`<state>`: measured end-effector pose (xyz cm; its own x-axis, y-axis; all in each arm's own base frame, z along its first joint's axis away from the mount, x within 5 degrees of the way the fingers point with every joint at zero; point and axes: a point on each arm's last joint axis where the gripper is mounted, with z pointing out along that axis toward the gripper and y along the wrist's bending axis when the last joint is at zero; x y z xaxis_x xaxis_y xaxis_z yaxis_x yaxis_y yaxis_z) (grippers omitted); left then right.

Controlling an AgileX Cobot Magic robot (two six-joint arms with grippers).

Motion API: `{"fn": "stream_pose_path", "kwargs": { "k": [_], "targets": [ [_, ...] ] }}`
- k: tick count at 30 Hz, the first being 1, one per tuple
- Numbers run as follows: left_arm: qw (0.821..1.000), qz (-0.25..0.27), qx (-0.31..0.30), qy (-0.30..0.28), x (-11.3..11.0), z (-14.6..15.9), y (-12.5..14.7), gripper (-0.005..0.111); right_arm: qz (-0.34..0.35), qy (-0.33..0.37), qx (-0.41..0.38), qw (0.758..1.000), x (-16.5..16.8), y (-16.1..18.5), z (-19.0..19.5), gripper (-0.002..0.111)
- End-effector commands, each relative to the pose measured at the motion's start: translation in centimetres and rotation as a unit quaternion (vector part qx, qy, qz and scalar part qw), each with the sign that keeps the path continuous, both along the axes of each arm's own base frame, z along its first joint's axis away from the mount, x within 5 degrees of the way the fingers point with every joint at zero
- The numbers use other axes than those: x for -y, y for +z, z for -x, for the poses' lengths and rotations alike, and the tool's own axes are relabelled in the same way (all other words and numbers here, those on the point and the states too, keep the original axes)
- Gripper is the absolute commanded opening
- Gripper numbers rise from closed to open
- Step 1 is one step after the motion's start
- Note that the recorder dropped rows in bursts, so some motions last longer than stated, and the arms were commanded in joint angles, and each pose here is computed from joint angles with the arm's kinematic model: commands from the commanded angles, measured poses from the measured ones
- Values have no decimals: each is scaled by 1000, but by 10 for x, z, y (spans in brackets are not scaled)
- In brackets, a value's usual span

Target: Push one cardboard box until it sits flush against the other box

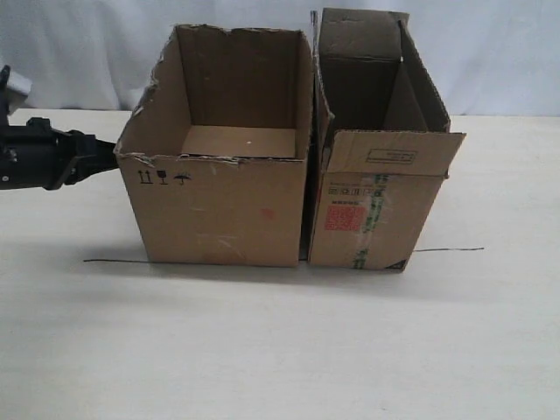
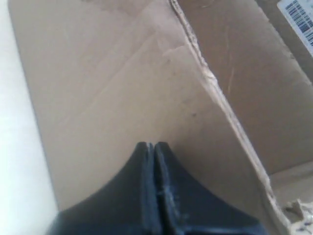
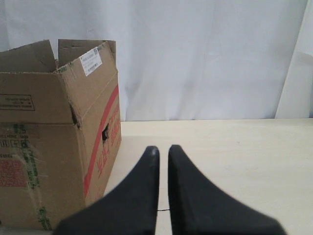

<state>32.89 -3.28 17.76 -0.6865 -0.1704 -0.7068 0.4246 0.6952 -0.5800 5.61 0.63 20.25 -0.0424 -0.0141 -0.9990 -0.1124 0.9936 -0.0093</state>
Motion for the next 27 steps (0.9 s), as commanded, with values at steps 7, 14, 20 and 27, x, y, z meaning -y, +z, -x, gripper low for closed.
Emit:
{"fn": "stream_pose_path", "kwargs": {
  "k": [7,14,20,27],
  "targets": [
    [997,-67,34,36,-7,-3,14,0,-1,3,-1,1000,0,-1,0,5],
    [990,-101,97,22,-4,24,60,0,-1,3,-1,1000,0,-1,0,5],
    [980,-129,140,59,-5,79,70,0,-1,3,-1,1000,0,-1,0,5],
    [966,-121,222,46,7,161,81,0,-1,3,-1,1000,0,-1,0,5]
  ]
}}
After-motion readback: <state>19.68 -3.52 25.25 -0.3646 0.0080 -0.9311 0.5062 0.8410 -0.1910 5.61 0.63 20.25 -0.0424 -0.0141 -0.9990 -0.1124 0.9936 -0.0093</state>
